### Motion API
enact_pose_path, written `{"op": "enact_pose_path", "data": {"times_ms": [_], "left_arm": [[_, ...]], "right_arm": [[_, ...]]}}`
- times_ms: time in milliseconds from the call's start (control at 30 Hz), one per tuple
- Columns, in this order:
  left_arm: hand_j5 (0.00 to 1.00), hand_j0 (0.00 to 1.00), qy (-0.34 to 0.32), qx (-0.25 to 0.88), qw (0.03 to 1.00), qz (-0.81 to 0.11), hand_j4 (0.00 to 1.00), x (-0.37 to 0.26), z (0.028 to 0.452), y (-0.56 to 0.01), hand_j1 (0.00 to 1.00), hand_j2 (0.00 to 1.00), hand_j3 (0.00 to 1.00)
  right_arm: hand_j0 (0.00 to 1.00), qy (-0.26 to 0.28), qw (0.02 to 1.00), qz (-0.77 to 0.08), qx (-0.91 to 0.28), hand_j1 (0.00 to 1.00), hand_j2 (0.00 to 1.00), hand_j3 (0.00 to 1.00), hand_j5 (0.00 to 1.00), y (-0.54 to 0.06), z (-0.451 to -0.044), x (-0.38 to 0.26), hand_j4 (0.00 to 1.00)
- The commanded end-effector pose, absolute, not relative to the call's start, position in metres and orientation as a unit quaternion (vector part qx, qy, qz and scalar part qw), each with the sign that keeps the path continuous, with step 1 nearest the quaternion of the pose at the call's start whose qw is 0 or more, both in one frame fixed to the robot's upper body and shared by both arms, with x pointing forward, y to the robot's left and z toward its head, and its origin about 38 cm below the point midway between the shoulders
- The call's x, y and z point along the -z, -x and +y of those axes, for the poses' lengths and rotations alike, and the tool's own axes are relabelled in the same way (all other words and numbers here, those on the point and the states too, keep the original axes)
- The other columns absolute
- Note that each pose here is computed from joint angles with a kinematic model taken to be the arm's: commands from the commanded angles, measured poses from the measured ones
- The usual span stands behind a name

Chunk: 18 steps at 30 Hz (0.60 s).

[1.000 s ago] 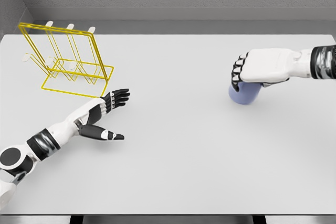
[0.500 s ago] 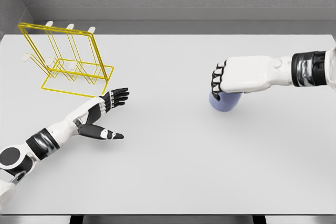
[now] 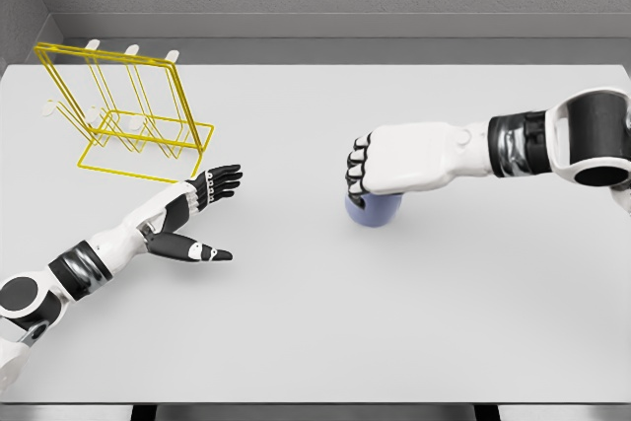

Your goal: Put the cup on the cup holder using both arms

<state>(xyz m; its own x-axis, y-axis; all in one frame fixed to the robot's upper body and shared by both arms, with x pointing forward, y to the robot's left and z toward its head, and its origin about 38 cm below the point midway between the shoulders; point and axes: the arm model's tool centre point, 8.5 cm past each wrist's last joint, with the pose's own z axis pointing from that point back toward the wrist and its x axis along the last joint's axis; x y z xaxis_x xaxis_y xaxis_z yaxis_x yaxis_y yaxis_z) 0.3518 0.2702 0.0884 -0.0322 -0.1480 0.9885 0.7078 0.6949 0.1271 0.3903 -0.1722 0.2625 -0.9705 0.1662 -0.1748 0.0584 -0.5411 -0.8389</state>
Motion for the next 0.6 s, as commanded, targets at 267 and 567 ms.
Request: {"op": "enact_pose_path", "data": {"times_ms": [267,567], "left_arm": [[1.00,1.00,0.219,0.322,0.661,-0.641,1.00,-0.089,0.271,-0.352,1.00,1.00,1.00],[1.00,1.00,0.220,0.322,0.660,-0.642,1.00,-0.089,0.270,-0.352,1.00,1.00,1.00]], "right_arm": [[0.51,0.087,0.003,-0.492,-0.866,0.51,0.51,0.51,0.51,-0.382,-0.136,-0.251,0.51],[0.52,0.086,-0.014,-0.493,-0.865,0.52,0.52,0.52,0.52,-0.381,-0.118,-0.247,0.52]]}}
